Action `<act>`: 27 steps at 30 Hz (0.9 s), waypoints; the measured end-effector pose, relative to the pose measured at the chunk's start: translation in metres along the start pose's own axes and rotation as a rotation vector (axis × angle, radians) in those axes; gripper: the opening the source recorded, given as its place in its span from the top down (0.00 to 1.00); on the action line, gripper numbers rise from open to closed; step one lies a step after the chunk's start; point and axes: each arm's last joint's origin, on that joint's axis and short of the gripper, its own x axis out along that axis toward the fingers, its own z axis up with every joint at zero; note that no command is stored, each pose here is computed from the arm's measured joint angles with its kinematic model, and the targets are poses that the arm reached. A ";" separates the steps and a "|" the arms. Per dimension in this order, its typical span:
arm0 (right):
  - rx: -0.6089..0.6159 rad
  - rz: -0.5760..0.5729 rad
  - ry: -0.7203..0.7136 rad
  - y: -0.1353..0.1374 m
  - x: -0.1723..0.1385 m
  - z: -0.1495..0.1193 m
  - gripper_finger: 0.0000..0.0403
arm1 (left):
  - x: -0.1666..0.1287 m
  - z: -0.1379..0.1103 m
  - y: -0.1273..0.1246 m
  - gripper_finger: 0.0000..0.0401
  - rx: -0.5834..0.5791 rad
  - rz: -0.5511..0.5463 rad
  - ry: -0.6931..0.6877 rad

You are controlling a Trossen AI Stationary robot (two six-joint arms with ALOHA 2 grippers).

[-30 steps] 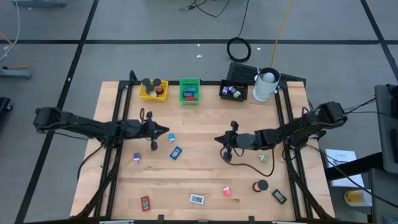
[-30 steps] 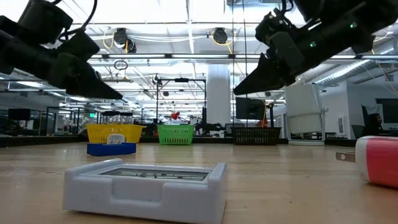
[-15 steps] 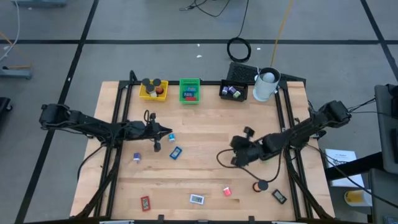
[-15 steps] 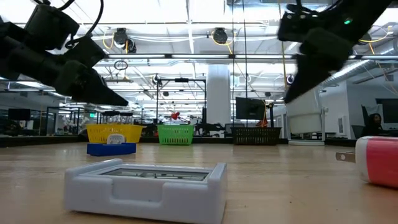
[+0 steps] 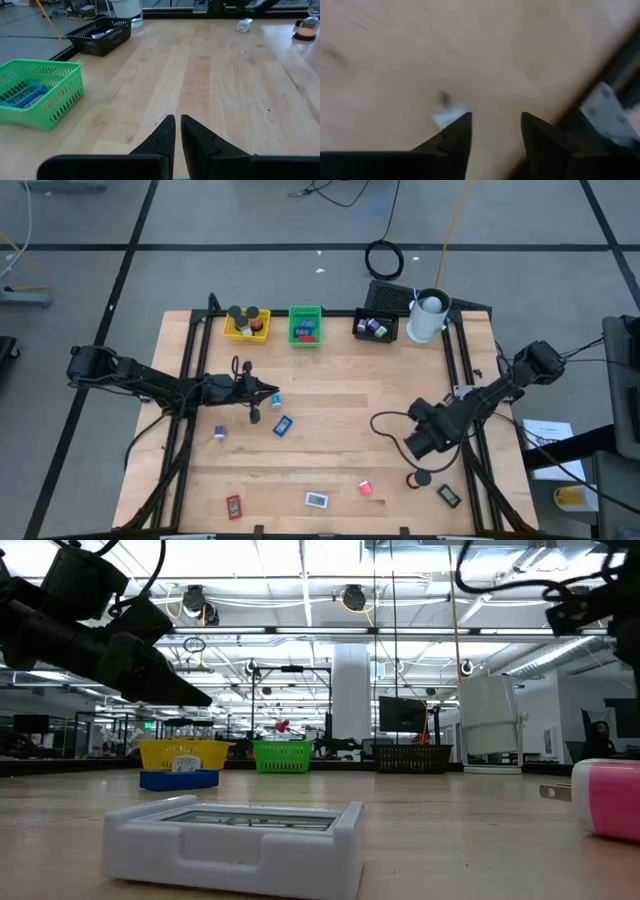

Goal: Pick & Place Office items
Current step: Put the green charger adapter into the black bin

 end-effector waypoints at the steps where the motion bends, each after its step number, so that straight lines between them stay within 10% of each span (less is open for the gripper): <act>1: 0.004 -0.022 0.011 -0.003 0.001 -0.002 0.56 | 0.000 0.000 0.000 0.91 0.000 0.000 0.000; 15: -0.006 0.287 0.012 -0.004 0.043 -0.015 0.34 | 0.000 0.000 0.000 0.91 0.000 0.000 0.001; 27: -0.069 0.270 0.060 -0.008 0.065 -0.022 0.55 | 0.000 0.000 0.000 0.91 0.000 0.000 0.002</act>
